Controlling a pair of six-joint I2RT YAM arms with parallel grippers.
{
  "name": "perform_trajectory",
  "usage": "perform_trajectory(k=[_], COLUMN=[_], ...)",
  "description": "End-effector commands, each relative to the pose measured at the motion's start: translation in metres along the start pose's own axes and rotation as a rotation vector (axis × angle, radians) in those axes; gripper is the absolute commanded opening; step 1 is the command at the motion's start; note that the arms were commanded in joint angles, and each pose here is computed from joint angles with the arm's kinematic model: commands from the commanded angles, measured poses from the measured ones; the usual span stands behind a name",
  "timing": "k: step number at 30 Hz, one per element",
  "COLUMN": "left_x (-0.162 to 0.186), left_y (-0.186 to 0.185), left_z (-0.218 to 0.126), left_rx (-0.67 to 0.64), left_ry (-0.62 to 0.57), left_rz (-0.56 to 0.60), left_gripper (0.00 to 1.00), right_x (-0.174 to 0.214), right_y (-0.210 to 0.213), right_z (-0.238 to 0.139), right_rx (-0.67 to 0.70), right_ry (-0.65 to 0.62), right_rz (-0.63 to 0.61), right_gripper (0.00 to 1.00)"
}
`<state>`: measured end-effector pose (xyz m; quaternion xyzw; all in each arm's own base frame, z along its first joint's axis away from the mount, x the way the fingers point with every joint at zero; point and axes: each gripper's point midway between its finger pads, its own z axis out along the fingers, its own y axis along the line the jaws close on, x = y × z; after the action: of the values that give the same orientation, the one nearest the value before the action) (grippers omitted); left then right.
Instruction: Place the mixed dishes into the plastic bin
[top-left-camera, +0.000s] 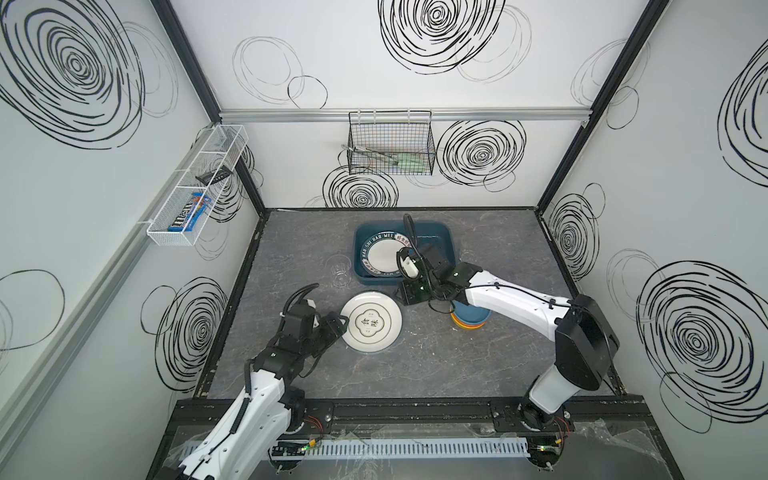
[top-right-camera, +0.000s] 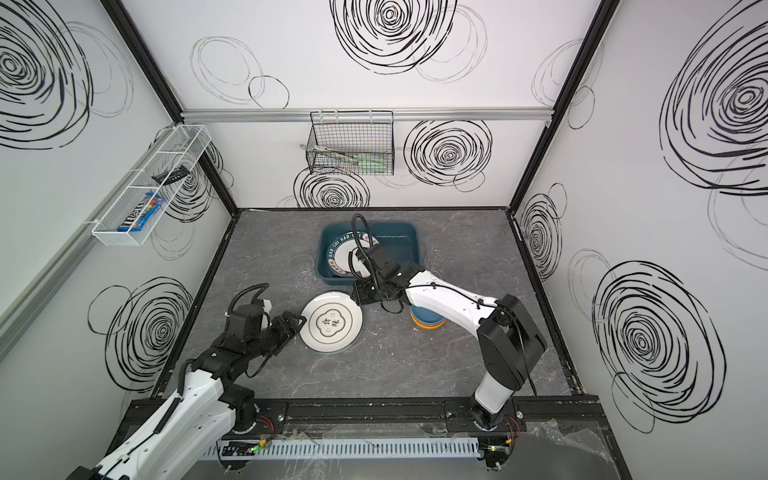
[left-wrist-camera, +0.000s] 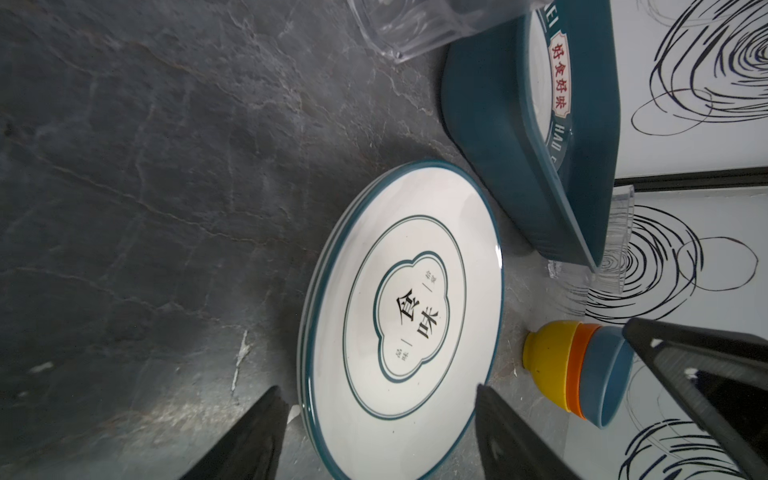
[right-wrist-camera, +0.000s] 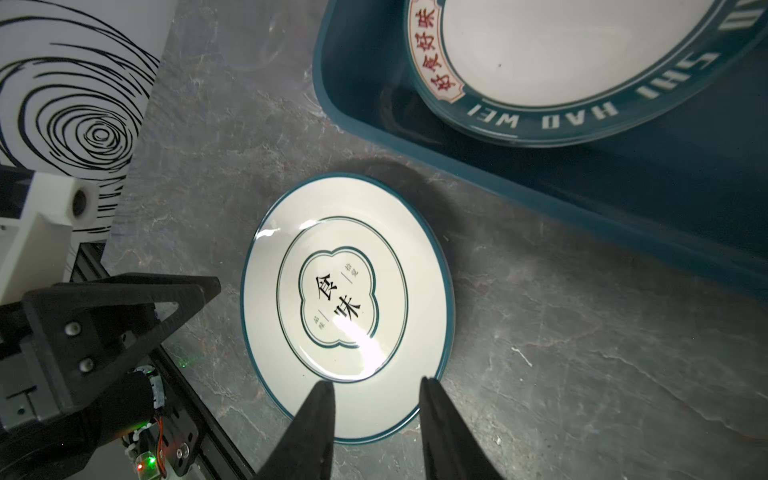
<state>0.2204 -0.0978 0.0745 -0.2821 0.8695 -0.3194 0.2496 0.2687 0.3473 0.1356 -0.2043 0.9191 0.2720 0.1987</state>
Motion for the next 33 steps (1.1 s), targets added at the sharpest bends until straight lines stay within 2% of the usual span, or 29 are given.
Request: perform_trajectory(k=[1,17,33], left_x=[-0.005,0.003,0.005], left_y=[-0.003,0.006,0.011], left_z=[0.003,0.014,0.02], left_rx=[0.028,0.031,0.027], left_ry=[-0.021,0.004,0.015], left_rz=[0.013,0.003,-0.001], left_gripper=[0.75,0.72,0.68], right_x=[0.01,0.032,0.034], right_y=[-0.001,-0.024,-0.027], right_z=[0.013,0.059,0.07], right_rx=[0.012,0.093,0.093], right_ry=[0.018,0.1,0.116], right_rz=[0.012,0.043,0.054], right_gripper=[0.4,0.39,0.37])
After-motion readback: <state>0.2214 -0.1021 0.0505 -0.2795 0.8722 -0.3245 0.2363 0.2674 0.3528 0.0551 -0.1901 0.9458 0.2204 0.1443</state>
